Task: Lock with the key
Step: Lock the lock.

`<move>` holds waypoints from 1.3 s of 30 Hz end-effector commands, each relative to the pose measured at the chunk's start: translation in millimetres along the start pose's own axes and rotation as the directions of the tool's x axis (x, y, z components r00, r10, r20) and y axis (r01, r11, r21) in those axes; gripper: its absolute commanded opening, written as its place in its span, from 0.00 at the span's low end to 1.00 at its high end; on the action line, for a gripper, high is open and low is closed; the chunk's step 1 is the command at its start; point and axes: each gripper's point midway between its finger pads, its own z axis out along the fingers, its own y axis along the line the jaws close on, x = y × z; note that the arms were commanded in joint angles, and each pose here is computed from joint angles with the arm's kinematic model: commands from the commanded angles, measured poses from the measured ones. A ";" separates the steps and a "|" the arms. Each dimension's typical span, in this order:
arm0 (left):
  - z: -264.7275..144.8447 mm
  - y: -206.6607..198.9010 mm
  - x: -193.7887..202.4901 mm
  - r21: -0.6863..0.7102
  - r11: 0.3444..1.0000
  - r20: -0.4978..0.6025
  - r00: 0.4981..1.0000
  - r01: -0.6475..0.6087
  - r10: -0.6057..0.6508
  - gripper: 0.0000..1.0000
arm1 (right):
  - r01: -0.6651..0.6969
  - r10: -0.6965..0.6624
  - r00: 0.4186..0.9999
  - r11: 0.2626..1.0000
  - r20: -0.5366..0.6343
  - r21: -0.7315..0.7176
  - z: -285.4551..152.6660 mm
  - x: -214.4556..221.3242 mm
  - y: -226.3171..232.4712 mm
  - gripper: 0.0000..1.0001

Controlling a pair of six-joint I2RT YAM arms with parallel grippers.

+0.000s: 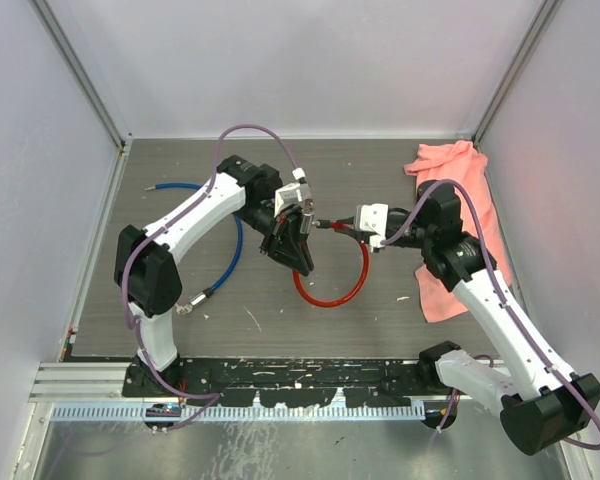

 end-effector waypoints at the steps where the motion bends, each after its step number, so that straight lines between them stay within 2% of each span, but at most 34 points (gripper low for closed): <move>1: 1.8 -38.5 -25.1 0.041 0.994 0.081 0.991 0.106 -0.109 0.00 | 0.113 -0.111 0.991 0.993 0.077 -0.023 -4.9 -27.5 3.7 0.01; 11: 1.4 -45.8 -26.9 0.045 0.993 0.094 0.989 0.111 -0.115 0.00 | 0.131 -0.123 0.987 0.989 0.107 -0.062 -9.2 -36.5 14.9 0.01; 14: 3.7 -41.2 -26.3 0.062 0.985 0.110 0.980 0.163 -0.169 0.00 | 0.149 -0.140 0.983 0.986 0.121 -0.070 -10.0 -41.9 15.0 0.01; 20: 19.8 -31.1 -6.9 0.092 0.949 0.033 0.952 0.300 -0.304 0.00 | 0.212 -0.205 0.973 0.975 0.109 -0.059 -9.2 -43.8 6.7 0.01; 29: 17.6 -11.5 14.6 0.049 0.916 -0.043 0.917 0.399 -0.397 0.00 | 0.245 -0.243 0.968 0.969 0.064 -0.021 0.8 -17.1 0.3 0.01; 39: 6.1 -3.7 3.6 0.045 0.860 0.015 0.861 0.508 -0.509 0.00 | 0.244 -0.247 0.969 0.966 0.028 0.080 0.0 -11.9 -21.3 0.01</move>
